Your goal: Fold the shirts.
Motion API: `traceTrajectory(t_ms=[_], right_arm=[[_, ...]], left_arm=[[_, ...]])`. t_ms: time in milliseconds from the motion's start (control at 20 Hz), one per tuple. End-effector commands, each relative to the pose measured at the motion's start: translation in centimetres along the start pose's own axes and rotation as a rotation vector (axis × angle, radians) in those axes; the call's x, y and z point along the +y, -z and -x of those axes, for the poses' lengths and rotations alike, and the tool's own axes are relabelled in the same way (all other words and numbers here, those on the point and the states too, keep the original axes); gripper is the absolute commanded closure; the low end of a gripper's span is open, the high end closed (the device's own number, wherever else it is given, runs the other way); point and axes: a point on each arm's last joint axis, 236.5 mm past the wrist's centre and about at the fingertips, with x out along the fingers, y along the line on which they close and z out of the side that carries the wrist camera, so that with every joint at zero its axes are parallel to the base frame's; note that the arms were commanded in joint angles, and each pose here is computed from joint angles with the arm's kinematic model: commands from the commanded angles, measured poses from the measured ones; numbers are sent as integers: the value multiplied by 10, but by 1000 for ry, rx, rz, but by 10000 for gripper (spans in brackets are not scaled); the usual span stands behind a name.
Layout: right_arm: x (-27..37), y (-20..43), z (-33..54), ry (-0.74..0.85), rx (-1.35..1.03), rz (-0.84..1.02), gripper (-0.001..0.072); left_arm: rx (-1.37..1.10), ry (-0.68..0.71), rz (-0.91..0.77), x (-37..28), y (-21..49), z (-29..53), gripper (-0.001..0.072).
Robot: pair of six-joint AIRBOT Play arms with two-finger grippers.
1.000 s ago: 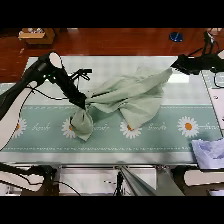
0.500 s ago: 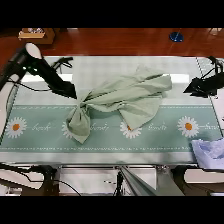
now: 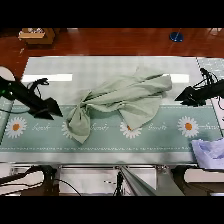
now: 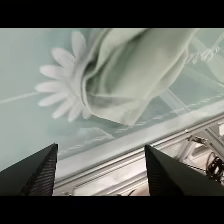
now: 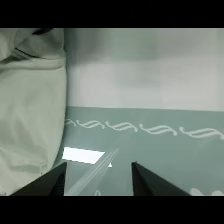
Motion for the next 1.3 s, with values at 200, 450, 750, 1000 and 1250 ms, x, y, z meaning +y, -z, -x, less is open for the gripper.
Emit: traceTrajectory(t_ms=[200,450,750,1000,1250], right_arm=[[13,2,-7,-73,-9,2,226],[16,8,-7,-86,17,3,228],[30,7,-5,-144,13,-10,229],[25,20,-14,-105,66,-7,229],[37,57,-60,-127,153,-27,169]], left_arm=[[15,99,51,-12,30,-69,56],[-26,50,30,-10,12,-86,57],[10,24,37,-8,6,-114,155],[30,105,36,-27,4,-121,682],[-2,116,-36,-41,-3,-100,683]])
